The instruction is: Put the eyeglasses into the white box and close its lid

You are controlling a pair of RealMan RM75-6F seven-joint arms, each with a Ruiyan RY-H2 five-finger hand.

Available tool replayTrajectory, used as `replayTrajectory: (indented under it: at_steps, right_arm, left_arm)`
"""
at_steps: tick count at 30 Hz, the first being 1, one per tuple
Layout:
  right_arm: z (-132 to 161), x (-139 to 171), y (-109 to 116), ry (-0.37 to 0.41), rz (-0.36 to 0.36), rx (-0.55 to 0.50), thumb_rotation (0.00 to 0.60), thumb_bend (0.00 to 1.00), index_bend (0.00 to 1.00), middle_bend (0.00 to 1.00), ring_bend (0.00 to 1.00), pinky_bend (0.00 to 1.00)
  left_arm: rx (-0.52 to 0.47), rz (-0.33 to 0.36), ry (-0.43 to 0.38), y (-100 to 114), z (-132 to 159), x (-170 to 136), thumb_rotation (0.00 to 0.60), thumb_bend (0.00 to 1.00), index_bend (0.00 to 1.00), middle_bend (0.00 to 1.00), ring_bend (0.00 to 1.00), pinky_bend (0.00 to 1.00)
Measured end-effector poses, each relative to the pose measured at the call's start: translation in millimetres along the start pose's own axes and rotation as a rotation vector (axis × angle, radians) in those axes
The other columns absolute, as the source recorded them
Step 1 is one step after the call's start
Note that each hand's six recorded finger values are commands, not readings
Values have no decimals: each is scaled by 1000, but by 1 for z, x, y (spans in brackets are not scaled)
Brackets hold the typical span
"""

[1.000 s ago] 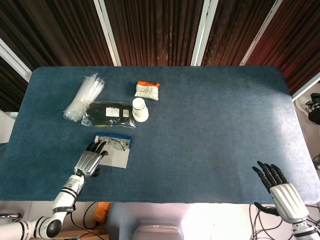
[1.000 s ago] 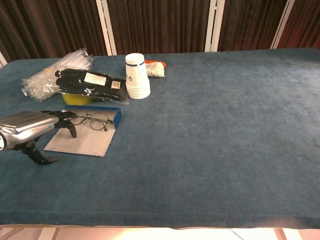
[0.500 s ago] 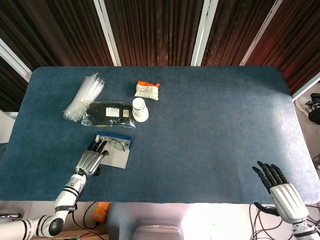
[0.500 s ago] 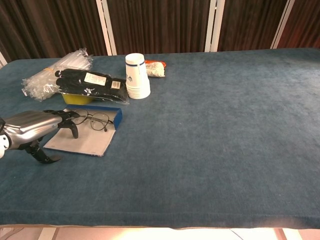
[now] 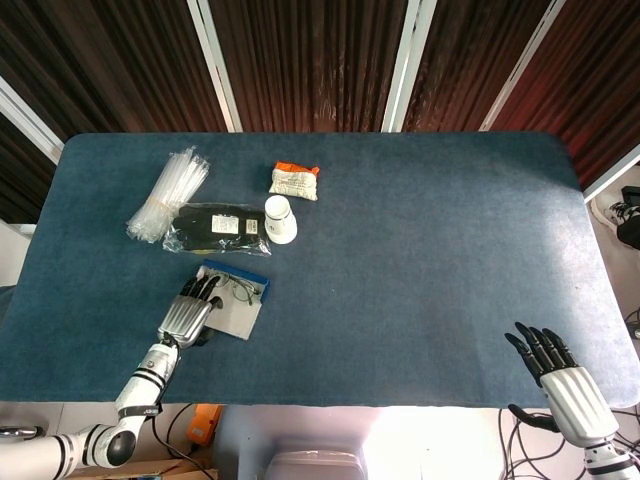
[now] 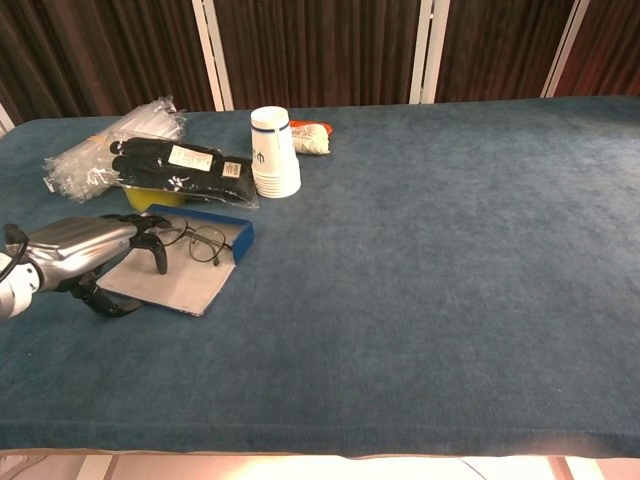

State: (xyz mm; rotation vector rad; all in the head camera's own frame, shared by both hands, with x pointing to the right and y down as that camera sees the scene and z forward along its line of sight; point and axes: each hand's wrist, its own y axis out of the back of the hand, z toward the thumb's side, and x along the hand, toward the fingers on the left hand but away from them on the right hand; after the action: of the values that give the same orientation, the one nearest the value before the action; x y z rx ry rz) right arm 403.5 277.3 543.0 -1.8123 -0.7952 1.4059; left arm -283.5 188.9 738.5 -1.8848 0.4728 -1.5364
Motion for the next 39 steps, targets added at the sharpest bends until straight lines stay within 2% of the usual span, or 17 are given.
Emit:
replayTrajectory:
  at_steps: [21, 31, 39]
  right_arm:
    - [0, 1, 1, 1, -3, -5, 600, 278, 0, 0, 0, 0]
    - [-3, 3, 5, -4, -12, -12, 600, 278, 0, 0, 0, 0]
    - [-3, 3, 4, -3, -11, -9, 600, 279, 0, 0, 0, 0]
  left_arm:
    - [-157, 147, -40, 10, 17, 14, 600, 336, 447, 72, 0, 99]
    - [-199, 239, -8, 12, 21, 28, 600, 393, 538, 106, 0, 99]
    - [-192, 275, 17, 9, 19, 34, 600, 398, 605, 129, 1, 99]
